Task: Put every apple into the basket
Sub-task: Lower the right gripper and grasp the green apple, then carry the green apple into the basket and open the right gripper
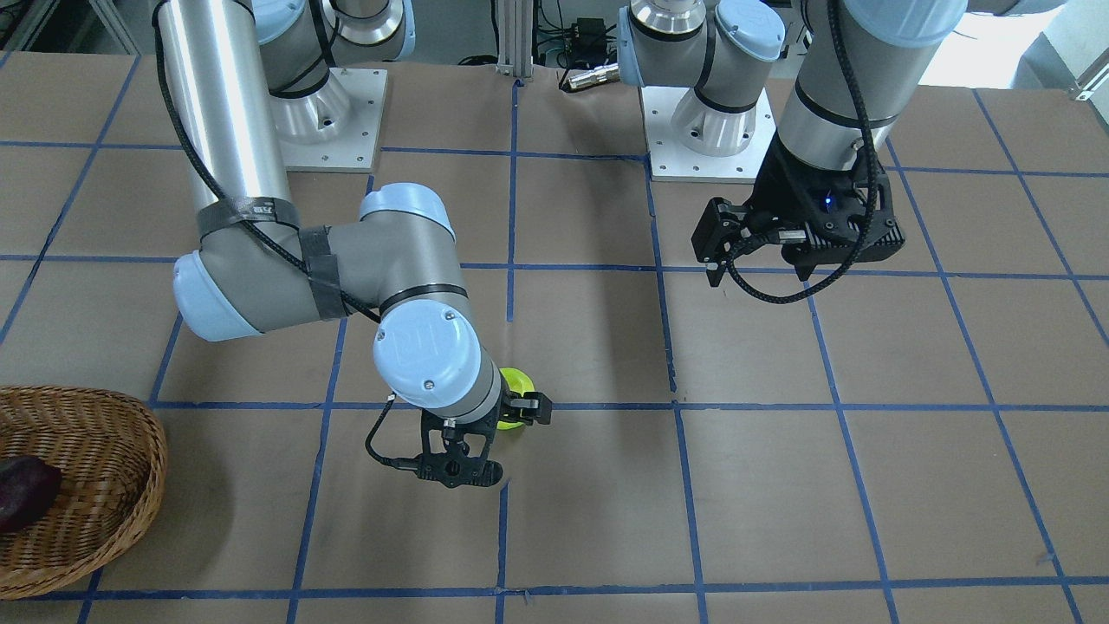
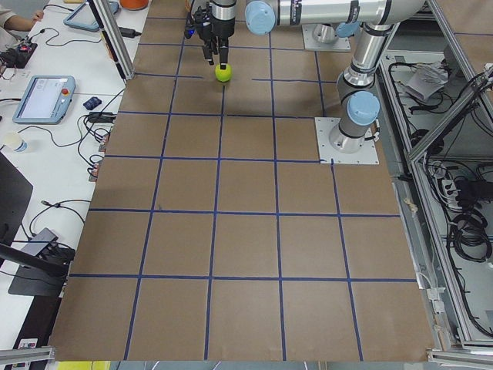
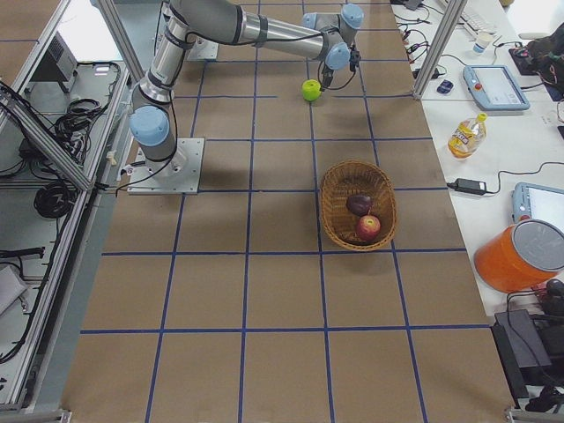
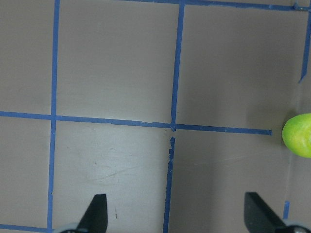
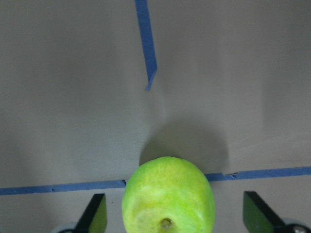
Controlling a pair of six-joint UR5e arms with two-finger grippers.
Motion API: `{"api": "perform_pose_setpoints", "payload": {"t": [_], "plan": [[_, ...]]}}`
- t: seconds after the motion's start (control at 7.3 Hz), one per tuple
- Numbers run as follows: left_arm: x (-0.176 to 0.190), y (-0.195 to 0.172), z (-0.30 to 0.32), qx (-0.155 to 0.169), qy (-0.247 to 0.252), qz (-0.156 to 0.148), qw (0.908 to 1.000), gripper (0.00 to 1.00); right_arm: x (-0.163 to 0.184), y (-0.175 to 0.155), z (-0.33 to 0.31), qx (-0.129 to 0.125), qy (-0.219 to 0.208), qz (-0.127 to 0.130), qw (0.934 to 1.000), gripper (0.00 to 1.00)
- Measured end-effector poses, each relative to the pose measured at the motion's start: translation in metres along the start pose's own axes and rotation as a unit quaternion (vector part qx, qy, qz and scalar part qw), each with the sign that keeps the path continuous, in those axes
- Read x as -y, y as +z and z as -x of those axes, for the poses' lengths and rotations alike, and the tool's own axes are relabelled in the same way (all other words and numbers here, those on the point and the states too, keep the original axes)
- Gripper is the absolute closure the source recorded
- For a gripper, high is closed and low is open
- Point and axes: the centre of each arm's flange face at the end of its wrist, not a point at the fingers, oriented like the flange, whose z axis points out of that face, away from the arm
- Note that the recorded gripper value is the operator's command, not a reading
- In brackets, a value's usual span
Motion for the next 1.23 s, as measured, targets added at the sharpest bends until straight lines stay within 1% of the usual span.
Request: {"api": "perform_pose_setpoints", "payload": {"t": [0.27,0.69,0.82,0.96,1.23], "plan": [[0.000,-0.001,0.000,0.000,0.000,-0.001,1.0000,0.00,-0.001,0.019,0.008,-0.009,0.001,0.005,0.9999,0.00],[0.000,0.000,0.000,0.000,0.000,0.000,1.0000,0.00,-0.011,0.047,0.000,-0.021,-0.001,0.027,0.9994,0.00],[0.000,0.000,0.000,0.000,0.000,0.000,1.0000,0.00,-0.014,0.052,-0.001,-0.023,0.001,0.031,0.9992,0.24],[0.000,0.000,0.000,0.000,0.000,0.000,1.0000,0.00,-0.015,0.053,-0.002,-0.024,0.003,0.032,0.9992,0.99],[-0.001,-0.001,0.000,0.000,0.000,-0.001,1.0000,0.00,-0.014,0.046,-0.001,-0.022,0.004,0.025,0.9994,1.00]]}}
